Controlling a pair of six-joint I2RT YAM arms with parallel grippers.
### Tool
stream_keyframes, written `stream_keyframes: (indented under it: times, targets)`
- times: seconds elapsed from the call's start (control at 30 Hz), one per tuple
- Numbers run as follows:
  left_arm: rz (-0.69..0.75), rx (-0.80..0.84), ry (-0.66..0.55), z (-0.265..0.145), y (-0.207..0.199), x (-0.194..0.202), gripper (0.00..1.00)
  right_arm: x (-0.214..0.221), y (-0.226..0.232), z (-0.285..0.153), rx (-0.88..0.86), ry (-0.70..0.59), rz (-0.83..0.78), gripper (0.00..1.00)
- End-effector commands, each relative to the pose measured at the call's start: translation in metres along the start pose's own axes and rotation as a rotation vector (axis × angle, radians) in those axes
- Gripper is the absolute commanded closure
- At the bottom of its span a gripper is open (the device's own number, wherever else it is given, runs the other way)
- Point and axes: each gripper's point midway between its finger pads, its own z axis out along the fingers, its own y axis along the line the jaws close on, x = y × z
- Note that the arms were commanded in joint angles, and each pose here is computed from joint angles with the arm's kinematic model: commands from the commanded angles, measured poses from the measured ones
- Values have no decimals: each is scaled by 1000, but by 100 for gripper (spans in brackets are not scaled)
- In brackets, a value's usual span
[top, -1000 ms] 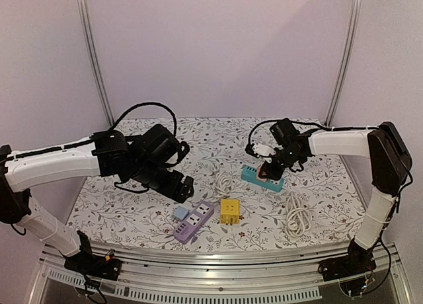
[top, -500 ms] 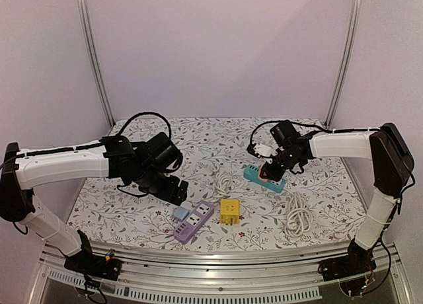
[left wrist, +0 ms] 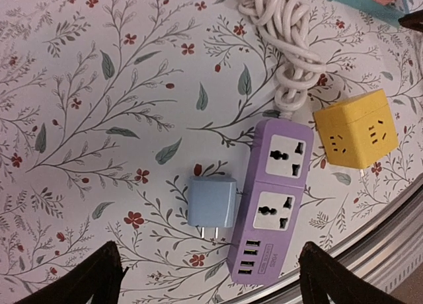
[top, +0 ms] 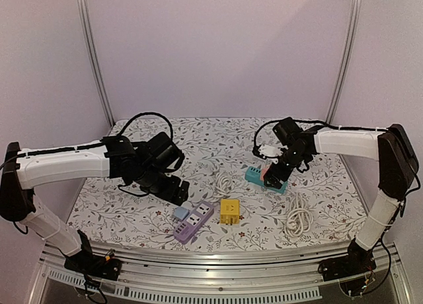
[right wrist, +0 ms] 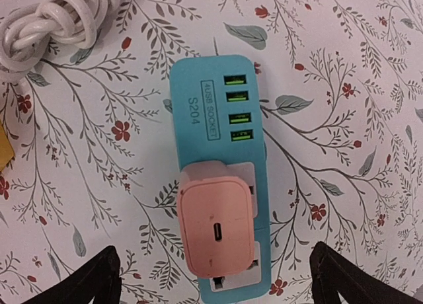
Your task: Insert the plug
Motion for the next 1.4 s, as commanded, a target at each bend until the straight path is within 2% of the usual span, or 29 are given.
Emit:
stream_keyframes:
  times: [0.0,0.27,0.67,0.77,1.03,1.37]
  targets:
    - [-1,4,0,-1,3,-5,7,-30,-12,-41,43,-96,-7,1]
    - [0,-3,24,1,6,2,7,-40,-18,-83,89,-144,-19,1]
    - [10,-38,186,35,15,38,12,-34,-13,-143,149,-256,86,1]
    - [22,-42,200,40,15,37,12,-27,-8,-149,152,-267,109,1]
    - [71,-34,327,64,15,54,17,-5,2,-160,157,-285,173,1]
    - [89,-16,364,82,6,53,19,13,5,-165,175,-277,196,1]
